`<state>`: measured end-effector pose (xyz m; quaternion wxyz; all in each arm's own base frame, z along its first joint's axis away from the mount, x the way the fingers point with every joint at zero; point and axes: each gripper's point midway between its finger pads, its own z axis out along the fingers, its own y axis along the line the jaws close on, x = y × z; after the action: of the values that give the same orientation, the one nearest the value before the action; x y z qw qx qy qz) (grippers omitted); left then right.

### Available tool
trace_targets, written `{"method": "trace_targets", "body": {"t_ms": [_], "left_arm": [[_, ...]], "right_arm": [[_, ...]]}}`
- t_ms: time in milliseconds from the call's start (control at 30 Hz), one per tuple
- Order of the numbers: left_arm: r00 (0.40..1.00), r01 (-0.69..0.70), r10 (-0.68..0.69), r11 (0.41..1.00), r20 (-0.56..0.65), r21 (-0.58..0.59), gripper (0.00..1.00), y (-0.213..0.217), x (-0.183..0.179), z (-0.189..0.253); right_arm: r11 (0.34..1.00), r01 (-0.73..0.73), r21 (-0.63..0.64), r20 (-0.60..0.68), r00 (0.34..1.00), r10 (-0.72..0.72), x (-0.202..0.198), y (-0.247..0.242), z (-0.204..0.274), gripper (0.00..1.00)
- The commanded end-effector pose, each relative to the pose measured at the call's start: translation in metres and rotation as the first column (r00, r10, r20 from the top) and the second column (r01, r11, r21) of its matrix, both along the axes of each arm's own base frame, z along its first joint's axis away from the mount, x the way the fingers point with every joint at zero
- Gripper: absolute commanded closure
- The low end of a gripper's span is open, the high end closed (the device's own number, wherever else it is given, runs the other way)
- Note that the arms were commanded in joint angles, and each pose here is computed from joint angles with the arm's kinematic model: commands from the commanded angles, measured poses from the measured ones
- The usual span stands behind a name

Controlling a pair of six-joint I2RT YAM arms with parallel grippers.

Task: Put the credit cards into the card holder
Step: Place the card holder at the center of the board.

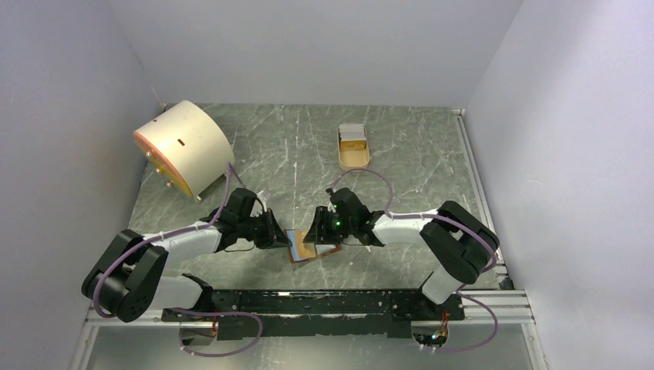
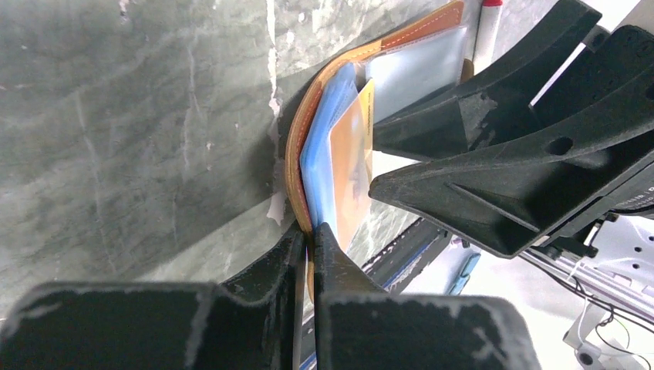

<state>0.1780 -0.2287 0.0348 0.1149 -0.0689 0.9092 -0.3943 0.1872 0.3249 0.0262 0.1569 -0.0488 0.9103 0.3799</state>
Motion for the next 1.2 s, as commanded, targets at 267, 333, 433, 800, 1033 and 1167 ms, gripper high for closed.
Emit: {"method": "trace_targets", "body": {"t_ms": [267, 333, 433, 800, 1033, 1167], "left_arm": [[0.998, 0.060, -0.059, 0.995, 0.021, -0.077, 0.91, -0.010, -0.005, 0.021], [0.998, 0.063, -0.062, 0.995, 0.022, -0.077, 0.91, -0.010, -0.005, 0.021], [0.998, 0.061, -0.059, 0.995, 0.025, -0.078, 0.91, -0.011, -0.003, 0.023], [0.998, 0.068, -0.066, 0.995, 0.024, -0.071, 0.81, -0.013, 0.000, 0.026], [0.996, 0.088, -0.085, 0.993, 0.038, -0.078, 0.91, -0.013, -0.002, 0.032], [0.995, 0.102, -0.102, 0.994, 0.013, -0.037, 0.91, -0.009, -0.005, 0.030]], "right_arm": [[0.998, -0.019, 0.053, 0.026, 1.000, 0.018, -0.001, 0.008, 0.003, 0.55], [0.996, -0.030, 0.082, 0.025, 0.999, 0.028, -0.002, 0.012, 0.007, 0.56], [0.990, -0.054, 0.128, 0.026, 0.998, 0.051, -0.005, 0.020, 0.013, 0.57], [0.989, -0.062, 0.137, 0.009, 0.998, 0.062, -0.013, 0.019, 0.008, 0.62], [0.998, -0.051, 0.032, 0.053, 0.997, 0.049, -0.008, 0.002, 0.014, 0.57], [0.999, -0.041, -0.020, 0.096, 0.994, 0.043, -0.003, -0.006, 0.024, 0.57]]}}
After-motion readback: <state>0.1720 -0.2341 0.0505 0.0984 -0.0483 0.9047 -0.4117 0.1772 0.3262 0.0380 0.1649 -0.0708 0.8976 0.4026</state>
